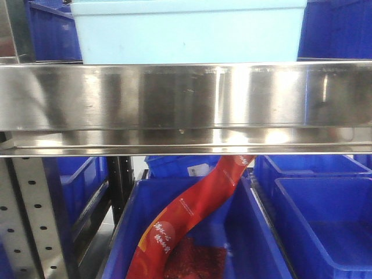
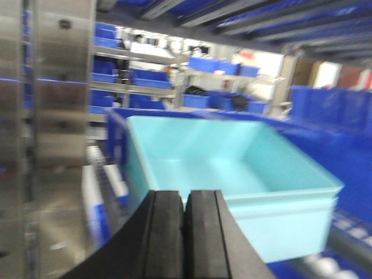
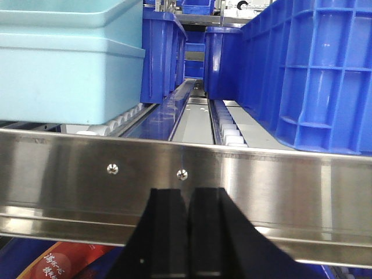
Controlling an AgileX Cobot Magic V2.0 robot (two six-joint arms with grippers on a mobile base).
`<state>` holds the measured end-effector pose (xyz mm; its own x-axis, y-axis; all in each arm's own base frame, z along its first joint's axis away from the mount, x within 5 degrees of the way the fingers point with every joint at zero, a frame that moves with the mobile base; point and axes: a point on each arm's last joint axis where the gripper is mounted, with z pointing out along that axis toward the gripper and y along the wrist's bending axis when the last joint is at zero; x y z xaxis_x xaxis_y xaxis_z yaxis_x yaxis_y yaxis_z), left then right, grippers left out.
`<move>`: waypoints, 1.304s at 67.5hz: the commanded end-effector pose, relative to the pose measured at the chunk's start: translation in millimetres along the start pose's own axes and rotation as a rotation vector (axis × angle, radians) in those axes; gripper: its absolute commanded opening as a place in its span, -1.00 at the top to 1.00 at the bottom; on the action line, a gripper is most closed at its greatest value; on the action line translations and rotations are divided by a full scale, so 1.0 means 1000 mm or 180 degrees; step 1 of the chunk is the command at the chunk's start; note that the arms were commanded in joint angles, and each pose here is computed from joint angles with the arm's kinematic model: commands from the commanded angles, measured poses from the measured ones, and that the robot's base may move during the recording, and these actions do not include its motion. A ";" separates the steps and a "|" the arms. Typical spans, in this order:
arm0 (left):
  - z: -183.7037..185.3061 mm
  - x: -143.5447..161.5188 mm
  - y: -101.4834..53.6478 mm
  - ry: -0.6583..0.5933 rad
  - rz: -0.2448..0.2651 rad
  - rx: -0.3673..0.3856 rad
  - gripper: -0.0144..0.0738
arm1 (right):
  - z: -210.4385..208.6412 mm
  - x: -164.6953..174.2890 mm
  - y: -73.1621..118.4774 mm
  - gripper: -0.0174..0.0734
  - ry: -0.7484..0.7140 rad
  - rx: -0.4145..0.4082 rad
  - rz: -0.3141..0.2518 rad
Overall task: Move two blue bins to right shelf middle
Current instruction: 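Withdraw both grippers back from the placed teal bin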
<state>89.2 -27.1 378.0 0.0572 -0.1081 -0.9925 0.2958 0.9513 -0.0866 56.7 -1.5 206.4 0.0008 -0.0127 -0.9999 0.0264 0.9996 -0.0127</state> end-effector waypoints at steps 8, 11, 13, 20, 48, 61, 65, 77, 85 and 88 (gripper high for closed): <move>-0.011 0.043 0.017 -0.0209 0.0213 -0.0465 0.92 | 0.000 0.000 0.000 0.98 -0.0037 0.0016 -0.0023; -0.015 0.055 0.021 -0.0246 0.0266 -0.0593 0.92 | 0.000 0.000 0.000 0.98 -0.0037 0.0016 -0.0023; -0.017 0.065 0.023 -0.0223 0.0303 -0.0664 0.92 | 0.000 0.000 0.000 0.98 -0.0037 0.0016 -0.0023; -0.028 0.092 0.030 -0.0137 0.0325 -0.0913 0.92 | 0.000 0.000 0.000 0.98 -0.0037 0.0016 -0.0023; -0.053 0.157 0.029 -0.0092 0.0409 -0.0858 0.92 | 0.000 0.000 0.000 0.98 -0.0037 0.0016 -0.0023; -0.053 0.161 0.027 0.0038 0.0368 -0.0744 0.92 | 0.000 0.000 0.000 0.98 -0.0037 0.0016 -0.0023; -0.053 0.161 0.027 0.0033 0.0367 -0.0721 0.92 | 0.000 0.000 0.000 0.98 -0.0037 0.0016 -0.0023; -0.053 0.161 0.027 0.0032 0.0369 -0.0739 0.92 | 0.000 0.000 0.000 0.98 -0.0037 0.0016 -0.0023; -0.053 0.161 0.027 0.0032 0.0369 -0.0739 0.92 | 0.000 0.000 0.000 0.98 -0.0037 0.0016 -0.0023; -0.053 0.161 0.027 0.0032 0.0369 -0.0739 0.92 | 0.000 0.000 0.000 0.98 -0.0037 0.0016 -0.0023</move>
<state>56.6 -3.4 210.6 0.0572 0.0081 -0.9983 0.0597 0.9982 0.0115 56.7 -1.5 205.5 -0.0041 -0.0126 -0.9999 0.0263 0.9996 -0.0127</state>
